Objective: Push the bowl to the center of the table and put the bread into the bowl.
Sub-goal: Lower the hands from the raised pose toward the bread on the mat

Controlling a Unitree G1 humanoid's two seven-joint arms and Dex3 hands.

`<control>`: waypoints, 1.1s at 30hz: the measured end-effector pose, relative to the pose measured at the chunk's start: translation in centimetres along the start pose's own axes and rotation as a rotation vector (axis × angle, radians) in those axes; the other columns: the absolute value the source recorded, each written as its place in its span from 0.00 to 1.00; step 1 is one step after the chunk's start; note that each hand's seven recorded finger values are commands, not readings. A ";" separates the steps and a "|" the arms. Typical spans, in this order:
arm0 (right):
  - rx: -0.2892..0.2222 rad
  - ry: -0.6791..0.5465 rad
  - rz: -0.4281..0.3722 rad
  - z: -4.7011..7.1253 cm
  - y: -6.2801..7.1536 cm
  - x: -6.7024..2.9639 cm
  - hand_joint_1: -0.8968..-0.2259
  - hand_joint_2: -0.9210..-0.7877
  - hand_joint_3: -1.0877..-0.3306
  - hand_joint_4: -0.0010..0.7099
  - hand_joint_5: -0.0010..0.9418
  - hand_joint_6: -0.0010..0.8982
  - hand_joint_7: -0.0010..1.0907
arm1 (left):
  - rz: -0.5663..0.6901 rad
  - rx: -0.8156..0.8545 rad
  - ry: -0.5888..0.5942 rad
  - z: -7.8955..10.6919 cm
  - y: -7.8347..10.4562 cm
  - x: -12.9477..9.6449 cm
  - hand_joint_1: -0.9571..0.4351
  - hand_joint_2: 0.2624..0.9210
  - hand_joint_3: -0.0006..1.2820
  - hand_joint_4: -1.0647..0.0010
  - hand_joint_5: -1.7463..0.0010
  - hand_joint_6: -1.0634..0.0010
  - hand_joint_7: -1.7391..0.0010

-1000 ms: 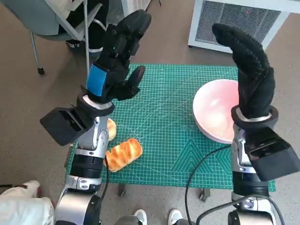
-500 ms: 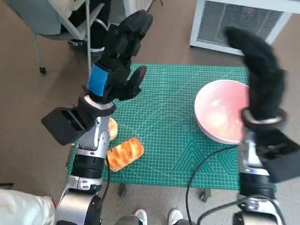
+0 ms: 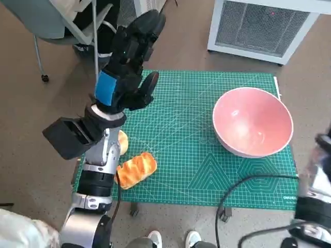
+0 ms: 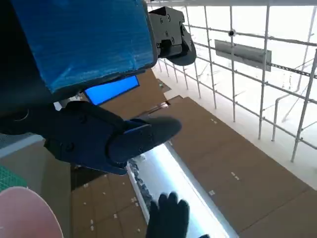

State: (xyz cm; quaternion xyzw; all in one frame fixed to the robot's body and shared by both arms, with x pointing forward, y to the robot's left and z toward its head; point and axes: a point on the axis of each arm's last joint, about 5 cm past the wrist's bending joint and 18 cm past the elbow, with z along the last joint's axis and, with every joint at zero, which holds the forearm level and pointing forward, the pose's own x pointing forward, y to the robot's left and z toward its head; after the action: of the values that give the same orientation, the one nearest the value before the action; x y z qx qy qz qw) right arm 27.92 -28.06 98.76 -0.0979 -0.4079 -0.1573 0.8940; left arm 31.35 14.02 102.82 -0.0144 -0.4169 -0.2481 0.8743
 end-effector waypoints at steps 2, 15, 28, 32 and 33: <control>-0.016 0.047 -0.031 -0.6 -0.8 -0.51 0.53 0.00 0.39 0.31 0.00 0.04 0.49 | 0.001 -0.002 0.002 0.0 0.0 0.0 0.44 0.89 0.52 1.00 0.87 1.00 0.64; -0.041 0.352 -0.150 -3.3 -3.2 -3.15 0.60 0.00 0.32 0.29 0.00 0.09 0.41 | 0.014 -0.010 0.008 0.0 0.2 -0.1 0.45 0.88 0.52 1.00 0.87 1.00 0.64; 0.027 0.684 -0.195 -5.2 -2.6 -5.11 0.56 0.00 0.43 0.30 0.01 0.18 0.25 | 0.019 0.000 0.012 0.1 0.6 -0.2 0.45 0.88 0.52 1.00 0.87 1.00 0.64; 0.071 0.733 -0.196 -5.5 -1.6 -5.25 0.56 0.00 0.46 0.33 0.01 0.20 0.24 | 0.020 0.004 0.017 0.2 0.8 -0.2 0.45 0.88 0.52 1.00 0.87 1.00 0.64; 0.081 0.743 -0.193 -5.5 -1.3 -5.26 0.56 0.00 0.46 0.33 0.02 0.20 0.24 | 0.020 0.004 0.017 0.2 0.8 -0.2 0.45 0.88 0.52 1.00 0.87 1.00 0.64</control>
State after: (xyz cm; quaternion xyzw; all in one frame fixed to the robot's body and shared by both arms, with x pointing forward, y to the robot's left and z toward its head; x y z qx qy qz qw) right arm 28.08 -29.87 91.23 0.0399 -0.0694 -0.2491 0.9652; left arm 31.43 14.86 102.93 -0.0147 -0.4096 -0.2389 0.8803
